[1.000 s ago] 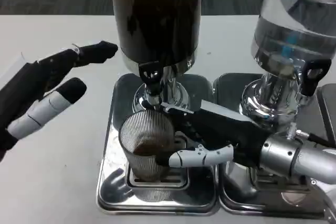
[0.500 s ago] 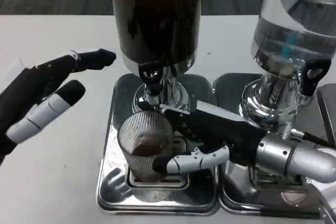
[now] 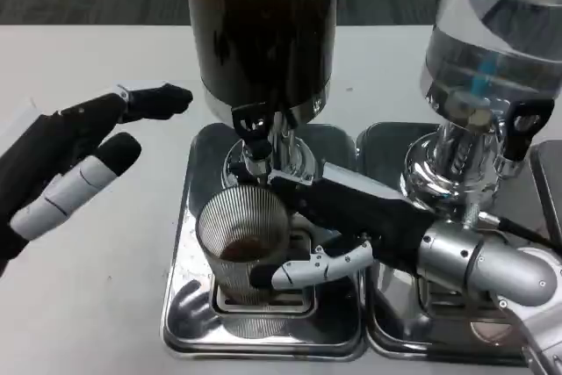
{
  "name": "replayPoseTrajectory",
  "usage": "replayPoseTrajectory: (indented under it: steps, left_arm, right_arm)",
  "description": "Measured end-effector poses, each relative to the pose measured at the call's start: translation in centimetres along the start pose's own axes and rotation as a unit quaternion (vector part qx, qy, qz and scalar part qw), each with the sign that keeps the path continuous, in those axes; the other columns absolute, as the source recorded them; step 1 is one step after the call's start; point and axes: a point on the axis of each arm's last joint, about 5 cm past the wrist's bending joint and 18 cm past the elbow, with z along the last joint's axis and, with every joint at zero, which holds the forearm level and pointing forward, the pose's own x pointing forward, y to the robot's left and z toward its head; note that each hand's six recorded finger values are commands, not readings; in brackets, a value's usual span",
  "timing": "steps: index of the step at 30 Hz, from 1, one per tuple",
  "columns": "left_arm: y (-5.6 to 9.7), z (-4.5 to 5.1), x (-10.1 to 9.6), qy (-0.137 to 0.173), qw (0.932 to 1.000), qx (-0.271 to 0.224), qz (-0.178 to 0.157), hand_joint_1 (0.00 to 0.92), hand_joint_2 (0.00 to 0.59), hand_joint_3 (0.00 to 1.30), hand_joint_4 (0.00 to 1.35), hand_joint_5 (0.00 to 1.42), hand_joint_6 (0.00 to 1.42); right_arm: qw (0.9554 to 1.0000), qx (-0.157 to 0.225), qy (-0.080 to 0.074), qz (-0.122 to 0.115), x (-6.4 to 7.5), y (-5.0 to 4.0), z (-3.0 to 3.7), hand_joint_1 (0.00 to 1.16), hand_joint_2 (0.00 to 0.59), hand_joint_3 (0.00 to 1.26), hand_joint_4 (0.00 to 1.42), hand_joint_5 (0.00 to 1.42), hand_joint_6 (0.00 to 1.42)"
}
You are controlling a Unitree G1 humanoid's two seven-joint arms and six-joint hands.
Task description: Grasp the cup under the faucet to collect the drink, then remove the cup.
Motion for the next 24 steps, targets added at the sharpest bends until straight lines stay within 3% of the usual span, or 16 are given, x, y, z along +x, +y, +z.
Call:
replayPoseTrajectory:
  steps: [7,24]
  left_arm:
    - [0.0,0.0,0.0,0.0,1.0,0.0,0.0,0.0,0.103,0.32,0.26,0.21,0.12]
    - [0.0,-0.01,0.0,0.001,1.0,0.0,0.0,0.0,0.114,0.34,0.27,0.21,0.12]
  right_arm:
    - [0.9999,0.005,0.001,-0.01,-0.1,0.45,-0.17,0.76,0.166,0.0,0.0,0.0,0.0]
    - [0.9998,0.016,-0.008,-0.009,0.5,1.09,-0.1,0.79,0.164,0.0,0.0,0.0,0.06]
